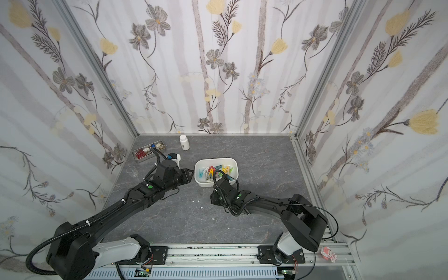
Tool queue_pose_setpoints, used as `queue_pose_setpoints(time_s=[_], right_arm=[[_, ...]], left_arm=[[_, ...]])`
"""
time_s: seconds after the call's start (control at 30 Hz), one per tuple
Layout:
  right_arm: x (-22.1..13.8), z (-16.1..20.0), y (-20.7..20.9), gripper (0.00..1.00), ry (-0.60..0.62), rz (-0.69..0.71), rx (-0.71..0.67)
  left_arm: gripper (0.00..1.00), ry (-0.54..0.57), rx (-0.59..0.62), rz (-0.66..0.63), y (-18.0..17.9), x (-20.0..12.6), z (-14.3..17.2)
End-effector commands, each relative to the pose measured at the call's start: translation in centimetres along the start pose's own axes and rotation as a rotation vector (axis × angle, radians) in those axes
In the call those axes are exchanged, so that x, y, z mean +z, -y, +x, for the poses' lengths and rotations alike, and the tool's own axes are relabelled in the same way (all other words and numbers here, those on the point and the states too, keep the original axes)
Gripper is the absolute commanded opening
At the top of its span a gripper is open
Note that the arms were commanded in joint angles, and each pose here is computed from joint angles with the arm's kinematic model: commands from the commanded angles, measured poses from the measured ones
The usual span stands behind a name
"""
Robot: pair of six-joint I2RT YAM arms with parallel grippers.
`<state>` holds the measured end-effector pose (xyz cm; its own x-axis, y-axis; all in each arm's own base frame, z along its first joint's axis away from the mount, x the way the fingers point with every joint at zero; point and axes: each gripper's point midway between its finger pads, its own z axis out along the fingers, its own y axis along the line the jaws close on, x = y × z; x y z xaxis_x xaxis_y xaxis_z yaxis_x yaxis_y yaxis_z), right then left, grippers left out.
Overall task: Put the clothespins into the storage box
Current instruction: Pick up the clothespin from the center of the board.
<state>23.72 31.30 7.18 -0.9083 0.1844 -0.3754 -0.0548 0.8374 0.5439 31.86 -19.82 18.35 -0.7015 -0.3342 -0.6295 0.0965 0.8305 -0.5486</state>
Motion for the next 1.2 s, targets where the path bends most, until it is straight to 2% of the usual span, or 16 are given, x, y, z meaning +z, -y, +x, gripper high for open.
queue_pose_setpoints(time_s=[0.0, 0.37, 0.67, 1.17], right_arm=[[0.2, -0.4, 0.4, 0.36, 0.022, 0.030, 0.022], [1.1, -0.3, 0.4, 0.39, 0.015, 0.064, 0.019], [2.2, 0.9, 2.1, 0.37, -0.021, 0.138, -0.001], [3.2, 0.3, 2.1, 0.36, -0.008, 0.168, -0.036]], left_arm=[[0.33, 0.029, 0.011, 0.033, 0.5, -0.3, -0.5], [0.34, 0.030, 0.009, 0.056, 0.4, -0.9, -0.1], [0.35, 0.038, 0.010, 0.058, 0.2, -1.2, 0.0], [0.36, 0.045, 0.018, 0.048, -0.4, -1.5, -0.2]])
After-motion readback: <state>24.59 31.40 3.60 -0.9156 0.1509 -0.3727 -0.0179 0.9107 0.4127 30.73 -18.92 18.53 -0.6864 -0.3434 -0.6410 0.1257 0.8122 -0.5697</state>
